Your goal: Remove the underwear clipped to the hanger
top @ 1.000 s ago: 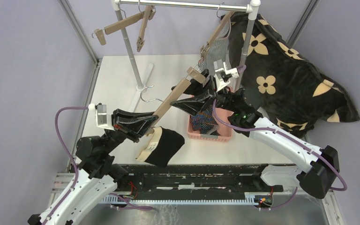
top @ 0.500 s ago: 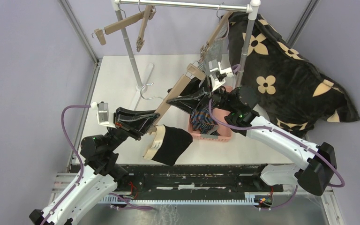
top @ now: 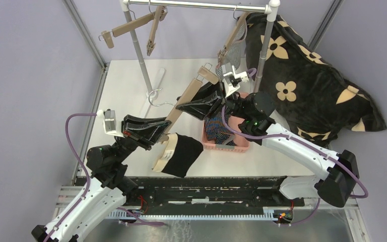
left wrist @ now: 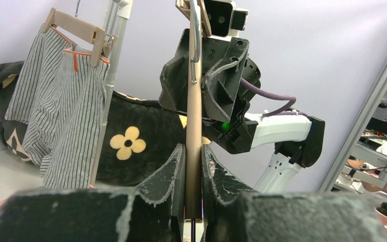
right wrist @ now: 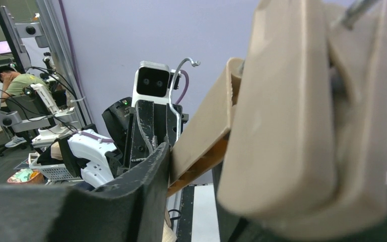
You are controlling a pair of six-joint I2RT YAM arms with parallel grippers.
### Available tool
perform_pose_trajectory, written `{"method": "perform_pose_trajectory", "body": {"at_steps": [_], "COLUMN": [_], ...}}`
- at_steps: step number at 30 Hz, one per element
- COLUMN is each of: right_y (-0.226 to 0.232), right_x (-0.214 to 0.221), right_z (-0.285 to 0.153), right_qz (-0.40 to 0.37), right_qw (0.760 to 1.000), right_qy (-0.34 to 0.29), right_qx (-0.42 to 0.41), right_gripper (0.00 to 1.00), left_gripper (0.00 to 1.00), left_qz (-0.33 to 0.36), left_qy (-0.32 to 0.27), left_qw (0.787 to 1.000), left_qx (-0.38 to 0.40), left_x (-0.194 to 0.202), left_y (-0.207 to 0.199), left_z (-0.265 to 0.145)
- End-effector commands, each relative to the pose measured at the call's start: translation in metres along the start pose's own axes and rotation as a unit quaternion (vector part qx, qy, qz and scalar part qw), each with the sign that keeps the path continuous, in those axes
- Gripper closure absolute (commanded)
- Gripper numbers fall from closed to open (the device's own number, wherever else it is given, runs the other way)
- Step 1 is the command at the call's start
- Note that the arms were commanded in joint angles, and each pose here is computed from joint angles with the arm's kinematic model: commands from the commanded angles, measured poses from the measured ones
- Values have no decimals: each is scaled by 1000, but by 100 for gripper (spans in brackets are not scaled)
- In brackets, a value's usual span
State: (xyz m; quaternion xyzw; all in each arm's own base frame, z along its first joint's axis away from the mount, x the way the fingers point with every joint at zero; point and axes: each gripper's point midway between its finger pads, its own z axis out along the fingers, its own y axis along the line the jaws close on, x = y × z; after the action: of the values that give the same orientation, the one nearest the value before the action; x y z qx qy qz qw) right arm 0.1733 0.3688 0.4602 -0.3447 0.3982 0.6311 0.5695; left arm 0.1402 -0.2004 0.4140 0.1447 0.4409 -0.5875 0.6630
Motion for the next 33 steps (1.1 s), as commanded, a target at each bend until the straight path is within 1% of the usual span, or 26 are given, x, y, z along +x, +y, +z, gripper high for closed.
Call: {"method": "perform_pose_trajectory", "body": {"at_steps": [1, 5, 6, 7, 8, 9, 10, 23, 25, 27, 31, 32, 33], "right_y": [17, 18, 19, 19, 20, 19, 19, 22, 23, 22, 27, 28, 29], "right_x": [-34, -33, -33, -31, -32, -31, -30, -35, -36, -36, -35, -35, -34], "right_z": [11, 16, 17, 17, 18, 19, 19, 18, 17, 16, 21, 23, 24], "right_qz": [-31, -24, -23, -22, -21, -20, -19, -20, -22, -21, -18, -17, -16], "right_qw": [998, 998, 997, 998, 997, 998, 998, 998, 998, 998, 998, 997, 997], "right_qy": [-46, -47, -48, -46, -47, -46, -45, -51, -53, -55, -45, -44, -43], "right_qx": [-35, -44, -47, -49, -49, -49, -47, -41, -41, -38, -51, -53, -56], "right_gripper": [64, 65, 68, 73, 83, 96, 98, 99, 99, 99, 99, 95, 88], "left_gripper": [97, 97, 97, 97, 97, 97, 97, 97, 95, 97, 97, 97, 97], "left_qz": [-5, -6, -7, -7, -7, -8, -8, -14, -15, -10, -4, -5, -6], "left_qy": [-38, -42, -42, -43, -42, -42, -42, -34, -28, -26, -27, -27, -27], "left_qw": [999, 999, 999, 999, 999, 999, 999, 999, 1000, 1000, 1000, 1000, 999], "left_qx": [10, 9, 11, 12, 12, 14, 15, 11, -1, -3, 11, 14, 17], "left_x": [-16, -16, -16, -16, -16, -16, -16, -10, -9, -8, -8, -9, -8], "left_y": [-6, -4, -4, -4, -4, -4, -5, -1, 3, 3, -2, -3, -3], "left_z": [3, 4, 5, 5, 6, 7, 7, 8, 8, 6, 5, 6, 6]}}
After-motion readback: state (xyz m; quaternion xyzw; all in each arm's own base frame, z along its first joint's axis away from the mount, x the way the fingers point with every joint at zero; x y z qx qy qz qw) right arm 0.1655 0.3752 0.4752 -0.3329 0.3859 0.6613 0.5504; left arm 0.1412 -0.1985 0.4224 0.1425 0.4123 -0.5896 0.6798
